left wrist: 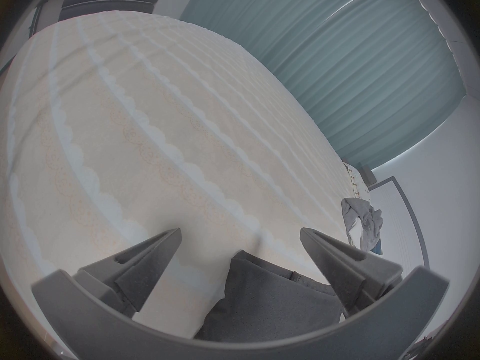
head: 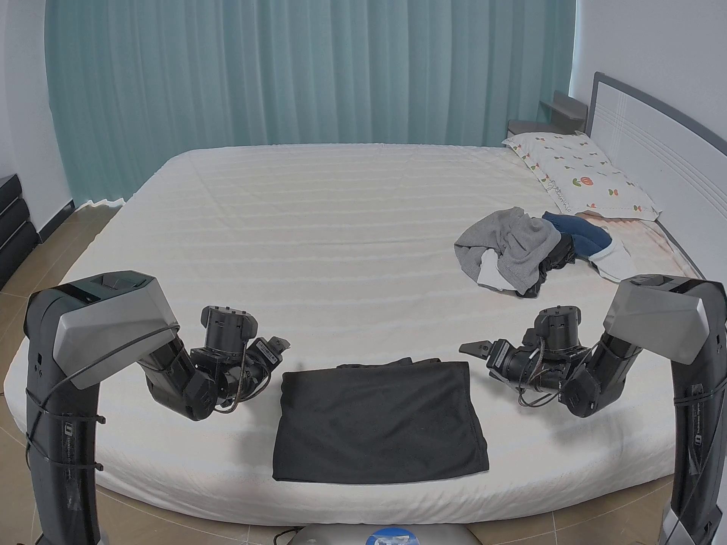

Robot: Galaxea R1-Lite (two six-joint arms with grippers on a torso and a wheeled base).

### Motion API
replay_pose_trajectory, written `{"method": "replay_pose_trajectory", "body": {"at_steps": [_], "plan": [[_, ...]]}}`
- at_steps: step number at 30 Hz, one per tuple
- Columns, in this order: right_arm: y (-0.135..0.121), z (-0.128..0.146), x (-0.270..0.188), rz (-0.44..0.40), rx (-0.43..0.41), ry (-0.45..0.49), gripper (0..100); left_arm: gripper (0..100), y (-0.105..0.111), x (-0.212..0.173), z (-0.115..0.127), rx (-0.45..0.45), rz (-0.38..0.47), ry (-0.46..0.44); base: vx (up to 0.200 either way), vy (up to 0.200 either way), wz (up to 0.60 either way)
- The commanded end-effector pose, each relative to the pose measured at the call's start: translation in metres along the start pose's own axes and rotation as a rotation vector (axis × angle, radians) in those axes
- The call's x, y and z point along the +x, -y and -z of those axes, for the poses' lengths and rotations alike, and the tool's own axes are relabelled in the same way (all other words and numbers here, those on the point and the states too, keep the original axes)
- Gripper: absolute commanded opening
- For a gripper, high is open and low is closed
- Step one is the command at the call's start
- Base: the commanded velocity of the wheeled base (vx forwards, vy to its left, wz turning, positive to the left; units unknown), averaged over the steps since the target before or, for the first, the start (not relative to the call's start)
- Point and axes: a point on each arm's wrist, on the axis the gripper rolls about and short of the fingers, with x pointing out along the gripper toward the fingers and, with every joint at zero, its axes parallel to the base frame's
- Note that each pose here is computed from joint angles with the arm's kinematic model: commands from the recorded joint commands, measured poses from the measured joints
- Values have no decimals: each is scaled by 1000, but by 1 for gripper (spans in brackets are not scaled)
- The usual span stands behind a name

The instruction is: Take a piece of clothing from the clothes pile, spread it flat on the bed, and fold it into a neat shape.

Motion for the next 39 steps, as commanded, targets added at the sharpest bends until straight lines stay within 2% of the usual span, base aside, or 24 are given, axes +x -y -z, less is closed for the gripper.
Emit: {"method": "replay_pose_trajectory", "body": {"at_steps": [1,4,10,12,16,18,21,22,23,37,38,39], "plan": [[-9,-3,-36,-1,114,49,100,100,3,-4,0,-1,5,0,-200,0,0],[-7,1,-41,-7,185,83,100,100,-1,-6,4,8,-9,-18,-133,0,0],[12,13,-36,-20,204,96,100,100,-7,-17,14,63,-8,-84,0,0,0],[13,14,-37,-35,199,101,100,100,-12,-23,18,105,1,-133,0,0,0],[14,14,-36,-35,199,101,100,100,-17,-28,29,211,3,-172,0,0,0],[14,14,-36,-36,199,100,100,100,-18,-27,32,252,17,-170,0,0,0],[14,14,-36,-36,199,100,100,100,-18,-27,32,256,22,-166,0,0,0],[14,14,-36,-38,199,99,100,100,-13,-23,36,305,92,-152,0,0,0],[14,14,-36,-38,199,99,100,100,-12,-21,37,312,98,-154,0,0,0],[14,14,-36,-38,199,99,100,100,-3,-14,49,352,129,-171,0,0,0],[14,14,-36,-36,199,99,100,0,-3,-14,49,352,128,-172,0,0,0],[14,14,-36,-38,199,99,100,0,-3,-14,49,354,128,-172,0,0,0]]}}
